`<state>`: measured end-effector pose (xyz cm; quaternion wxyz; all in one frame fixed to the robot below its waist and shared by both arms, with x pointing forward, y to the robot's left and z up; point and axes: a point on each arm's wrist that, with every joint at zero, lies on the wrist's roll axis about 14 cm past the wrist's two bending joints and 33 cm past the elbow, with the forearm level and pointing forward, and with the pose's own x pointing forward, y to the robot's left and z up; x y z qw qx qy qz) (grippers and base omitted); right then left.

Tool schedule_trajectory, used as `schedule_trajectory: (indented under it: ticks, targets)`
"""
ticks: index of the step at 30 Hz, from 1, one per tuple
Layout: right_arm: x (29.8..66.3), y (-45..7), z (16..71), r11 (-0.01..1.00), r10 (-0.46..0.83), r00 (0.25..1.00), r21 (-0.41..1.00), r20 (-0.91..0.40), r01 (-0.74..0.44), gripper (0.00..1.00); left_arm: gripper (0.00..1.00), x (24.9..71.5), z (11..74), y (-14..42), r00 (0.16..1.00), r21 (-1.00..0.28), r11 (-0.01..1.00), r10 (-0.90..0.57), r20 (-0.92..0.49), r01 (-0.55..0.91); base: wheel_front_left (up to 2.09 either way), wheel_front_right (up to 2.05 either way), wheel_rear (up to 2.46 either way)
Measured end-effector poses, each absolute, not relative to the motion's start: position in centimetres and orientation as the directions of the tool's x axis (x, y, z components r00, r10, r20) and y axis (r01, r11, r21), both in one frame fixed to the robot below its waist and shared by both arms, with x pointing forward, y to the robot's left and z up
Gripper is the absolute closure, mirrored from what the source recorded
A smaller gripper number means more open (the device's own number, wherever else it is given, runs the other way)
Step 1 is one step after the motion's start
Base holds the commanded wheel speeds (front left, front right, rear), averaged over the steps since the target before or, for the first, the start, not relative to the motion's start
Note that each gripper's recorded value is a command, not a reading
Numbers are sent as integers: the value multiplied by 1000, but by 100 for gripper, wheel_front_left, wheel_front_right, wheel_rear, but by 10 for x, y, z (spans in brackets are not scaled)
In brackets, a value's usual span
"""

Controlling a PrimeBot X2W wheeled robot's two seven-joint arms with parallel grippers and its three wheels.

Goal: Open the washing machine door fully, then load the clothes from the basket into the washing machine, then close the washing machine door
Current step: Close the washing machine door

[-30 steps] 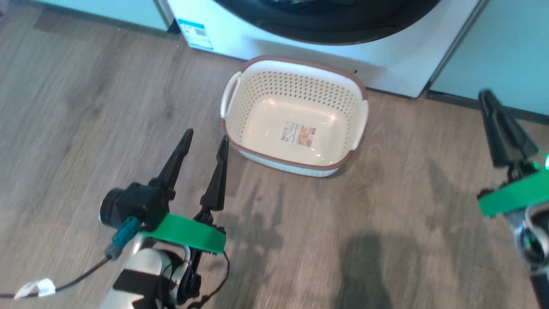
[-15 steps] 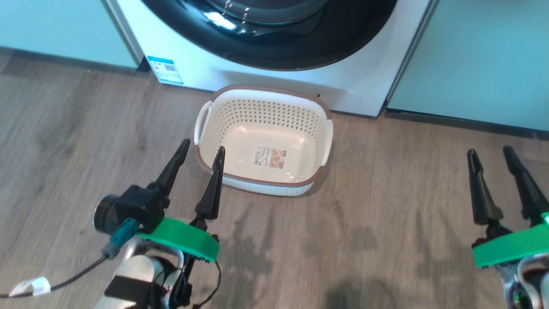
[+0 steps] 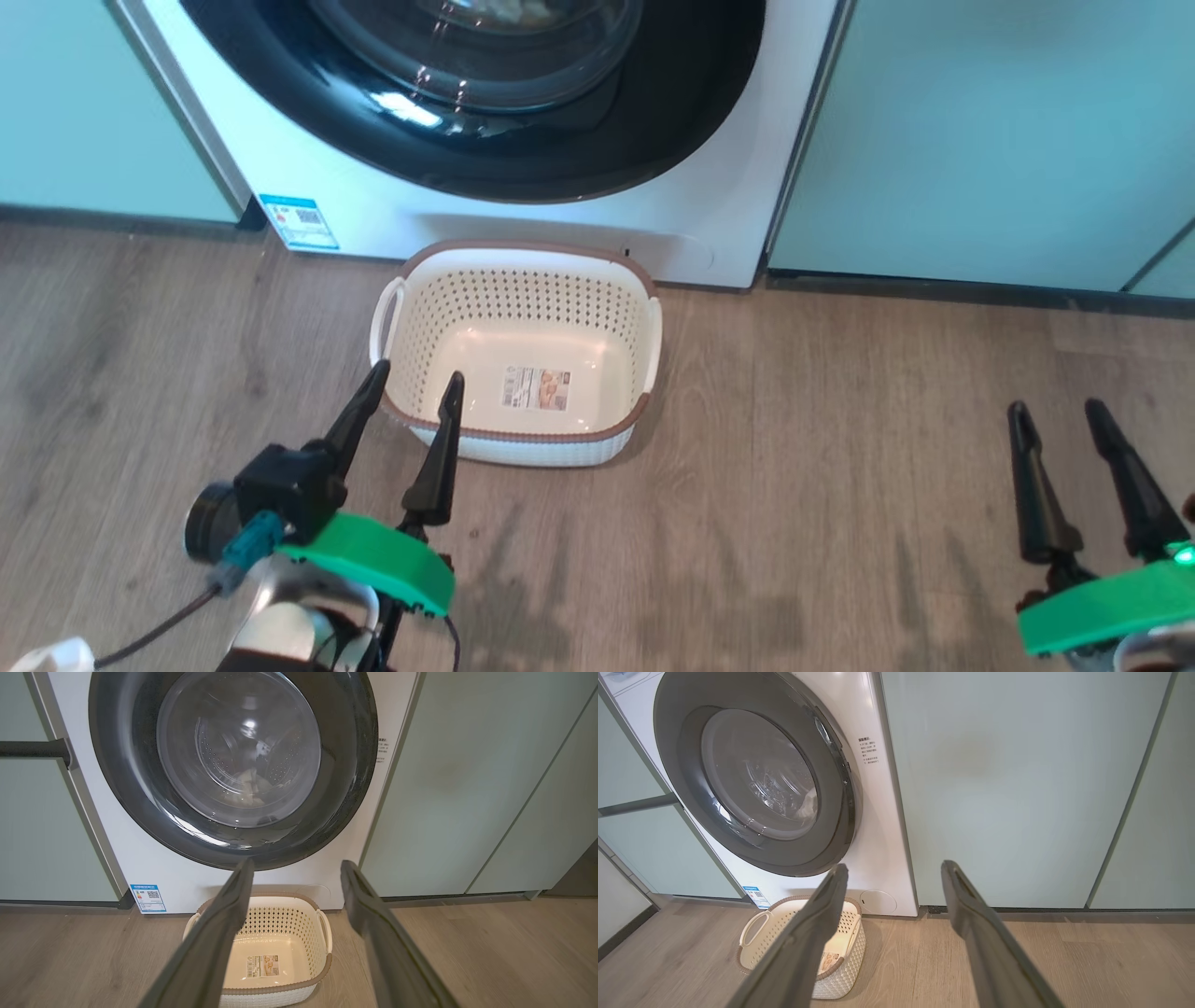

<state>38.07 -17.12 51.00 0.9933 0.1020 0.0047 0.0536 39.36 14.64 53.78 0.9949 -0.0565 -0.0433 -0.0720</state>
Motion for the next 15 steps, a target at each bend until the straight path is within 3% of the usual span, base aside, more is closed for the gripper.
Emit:
schedule_trajectory:
  ticks: [15]
  targets:
    - [347, -177, 513, 977, 77, 997, 200, -25, -70, 0, 0, 377, 540, 146, 987, -111, 983, -139, 87, 148, 0, 0, 0]
